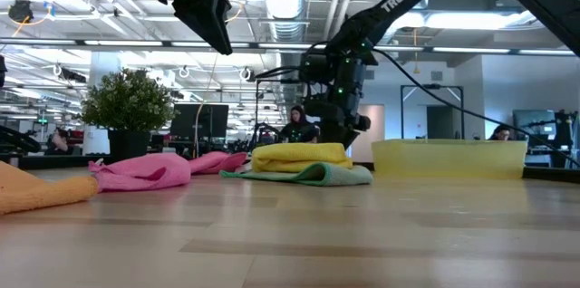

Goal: Fold microfiber towels
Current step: Put the yellow towel into the bin

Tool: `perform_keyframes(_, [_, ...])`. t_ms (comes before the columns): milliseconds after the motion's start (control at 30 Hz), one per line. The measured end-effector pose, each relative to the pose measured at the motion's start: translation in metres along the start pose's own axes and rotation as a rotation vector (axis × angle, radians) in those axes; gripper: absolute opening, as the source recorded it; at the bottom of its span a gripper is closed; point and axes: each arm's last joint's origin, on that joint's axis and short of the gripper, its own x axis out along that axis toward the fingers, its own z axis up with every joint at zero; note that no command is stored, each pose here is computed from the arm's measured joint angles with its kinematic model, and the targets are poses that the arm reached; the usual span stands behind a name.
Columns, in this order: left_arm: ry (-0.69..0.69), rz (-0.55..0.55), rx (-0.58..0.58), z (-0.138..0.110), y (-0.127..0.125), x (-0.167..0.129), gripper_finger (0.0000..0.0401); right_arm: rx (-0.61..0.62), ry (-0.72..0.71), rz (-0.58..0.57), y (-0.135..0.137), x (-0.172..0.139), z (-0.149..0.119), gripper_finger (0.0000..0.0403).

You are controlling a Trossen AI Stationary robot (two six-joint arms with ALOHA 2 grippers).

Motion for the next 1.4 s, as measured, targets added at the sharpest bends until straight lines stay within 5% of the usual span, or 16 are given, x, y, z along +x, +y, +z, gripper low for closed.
perform_keyframes(633, [0.001, 0.000, 0.001, -0.0001, -0.0001, 0.0000, 0.0153, -0.019, 0.008, 0.108, 0.0001, -0.0002, -0.0010, 0.0170])
perform_keyframes(1400, [0.008, -0.001, 0.001, -0.0008, -0.0002, 0.0000, 0.0153, -0.042, -0.016, 0.109, -0.0027, -0.0002, 0.0010, 0.0170])
